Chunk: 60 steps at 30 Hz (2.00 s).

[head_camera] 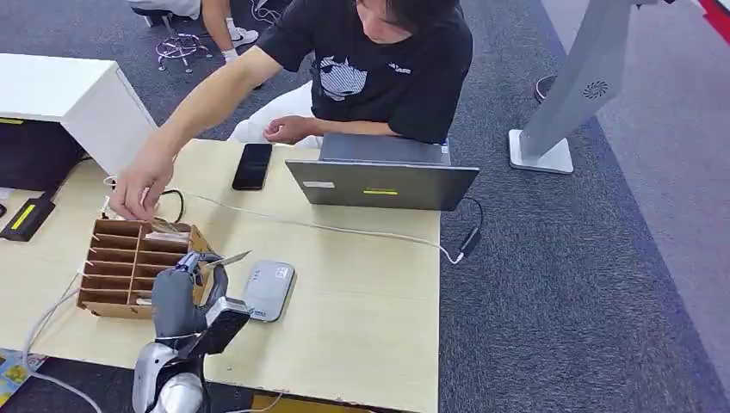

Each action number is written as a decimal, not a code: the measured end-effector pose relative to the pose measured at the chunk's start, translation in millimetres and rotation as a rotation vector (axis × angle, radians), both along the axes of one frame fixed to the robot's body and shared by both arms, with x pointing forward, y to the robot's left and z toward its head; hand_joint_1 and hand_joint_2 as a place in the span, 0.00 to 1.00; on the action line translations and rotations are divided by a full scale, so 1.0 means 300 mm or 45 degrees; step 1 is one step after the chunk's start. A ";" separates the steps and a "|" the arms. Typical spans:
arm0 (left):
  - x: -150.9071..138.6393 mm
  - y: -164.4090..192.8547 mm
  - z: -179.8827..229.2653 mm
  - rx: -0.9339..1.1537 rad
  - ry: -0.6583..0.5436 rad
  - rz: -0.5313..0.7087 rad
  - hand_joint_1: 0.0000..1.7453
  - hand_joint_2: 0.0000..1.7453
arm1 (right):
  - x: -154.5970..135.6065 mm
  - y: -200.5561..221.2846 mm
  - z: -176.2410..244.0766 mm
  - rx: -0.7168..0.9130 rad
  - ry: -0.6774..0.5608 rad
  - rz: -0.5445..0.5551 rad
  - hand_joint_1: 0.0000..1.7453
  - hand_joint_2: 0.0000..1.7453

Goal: Pass the card to the sensor for recognition and then transmit it.

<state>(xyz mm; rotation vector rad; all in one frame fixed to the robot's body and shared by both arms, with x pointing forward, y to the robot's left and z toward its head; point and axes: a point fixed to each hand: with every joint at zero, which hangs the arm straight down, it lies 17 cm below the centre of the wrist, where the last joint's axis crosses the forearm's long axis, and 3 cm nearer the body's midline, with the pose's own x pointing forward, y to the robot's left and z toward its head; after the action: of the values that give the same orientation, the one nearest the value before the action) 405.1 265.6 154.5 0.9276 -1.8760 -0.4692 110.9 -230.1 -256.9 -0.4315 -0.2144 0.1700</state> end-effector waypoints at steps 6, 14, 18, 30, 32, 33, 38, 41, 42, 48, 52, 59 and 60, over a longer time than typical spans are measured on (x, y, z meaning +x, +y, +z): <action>-0.009 0.008 -0.005 0.083 -0.002 0.033 1.00 1.00 | 0.000 0.003 0.000 0.002 0.000 0.001 0.00 1.00; -0.017 0.011 -0.012 0.160 0.005 0.055 1.00 1.00 | 0.004 0.003 0.001 -0.003 -0.004 0.019 0.00 1.00; -0.017 0.003 -0.018 0.231 0.013 0.065 1.00 1.00 | 0.004 0.003 0.001 -0.003 -0.003 0.022 0.00 1.00; 0.008 -0.008 -0.085 0.296 0.084 0.077 1.00 1.00 | 0.011 0.002 0.003 -0.015 0.007 0.052 0.00 1.00; 0.012 -0.017 -0.105 0.296 0.100 0.062 1.00 1.00 | 0.014 0.001 0.004 -0.017 0.009 0.053 0.00 1.00; 0.014 -0.020 -0.111 0.290 0.104 0.056 1.00 1.00 | 0.015 0.001 0.004 -0.018 0.008 0.053 0.00 1.00; 0.018 -0.053 -0.163 0.259 0.147 0.010 1.00 1.00 | 0.023 0.005 0.006 -0.018 0.002 0.060 0.00 1.00; 0.014 -0.070 -0.194 0.250 0.177 -0.009 1.00 1.00 | 0.028 0.007 0.008 -0.020 -0.003 0.067 0.00 1.00; 0.013 -0.072 -0.200 0.250 0.183 -0.012 1.00 1.00 | 0.030 0.008 0.009 -0.021 -0.004 0.070 0.00 1.00; 0.007 -0.089 -0.233 0.247 0.216 -0.030 1.00 1.00 | 0.031 0.017 0.010 -0.018 -0.006 0.071 0.00 1.00; -0.004 -0.097 -0.261 0.250 0.244 -0.037 1.00 1.00 | 0.033 0.018 0.011 -0.017 -0.010 0.073 0.00 1.00; -0.019 -0.087 -0.303 0.259 0.300 -0.017 1.00 1.00 | 0.035 0.017 0.012 -0.021 -0.015 0.075 0.00 1.00; -0.020 -0.087 -0.307 0.259 0.307 -0.017 1.00 1.00 | 0.035 0.016 0.012 -0.022 -0.015 0.075 0.00 1.00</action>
<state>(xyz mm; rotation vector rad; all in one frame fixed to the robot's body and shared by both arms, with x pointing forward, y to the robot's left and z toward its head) 399.2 239.4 62.5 0.9463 -1.6376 -0.7571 121.4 -225.2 -253.4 -0.4436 -0.2378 0.2272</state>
